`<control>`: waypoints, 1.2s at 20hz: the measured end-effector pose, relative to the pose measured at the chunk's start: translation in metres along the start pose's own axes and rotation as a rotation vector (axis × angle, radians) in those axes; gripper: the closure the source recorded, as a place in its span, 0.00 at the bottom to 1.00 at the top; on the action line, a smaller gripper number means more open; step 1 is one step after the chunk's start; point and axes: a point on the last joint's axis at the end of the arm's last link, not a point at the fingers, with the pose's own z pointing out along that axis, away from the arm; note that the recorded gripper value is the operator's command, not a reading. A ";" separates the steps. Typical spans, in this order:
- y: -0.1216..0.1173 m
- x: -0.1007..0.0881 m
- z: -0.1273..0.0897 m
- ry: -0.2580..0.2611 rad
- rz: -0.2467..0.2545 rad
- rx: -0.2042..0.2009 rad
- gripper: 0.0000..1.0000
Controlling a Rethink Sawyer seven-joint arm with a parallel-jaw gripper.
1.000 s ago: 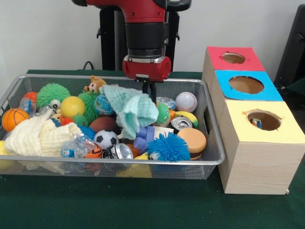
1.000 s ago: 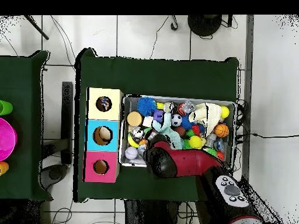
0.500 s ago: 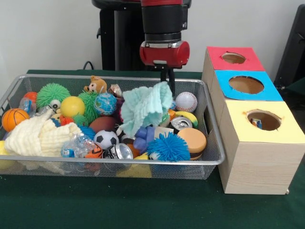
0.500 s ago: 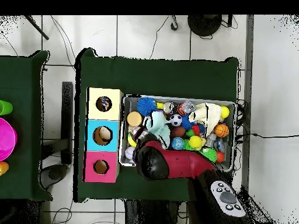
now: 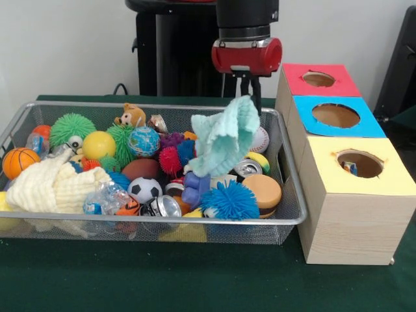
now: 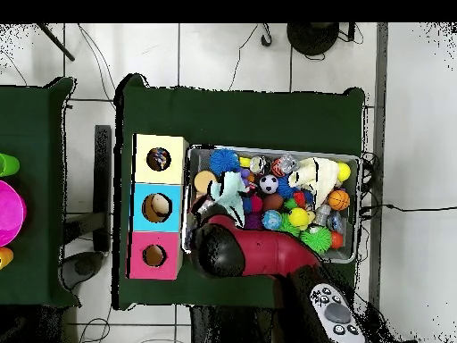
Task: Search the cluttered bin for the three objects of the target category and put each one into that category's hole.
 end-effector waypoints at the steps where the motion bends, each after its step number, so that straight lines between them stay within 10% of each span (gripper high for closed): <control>1: 0.003 0.001 -0.002 0.001 0.001 0.000 1.00; 18: 0.020 0.006 -0.013 0.012 0.009 -0.014 1.00; 19: 0.020 0.006 -0.013 0.013 0.008 -0.014 0.00; 24: 0.022 0.011 -0.012 0.015 0.000 -0.012 0.00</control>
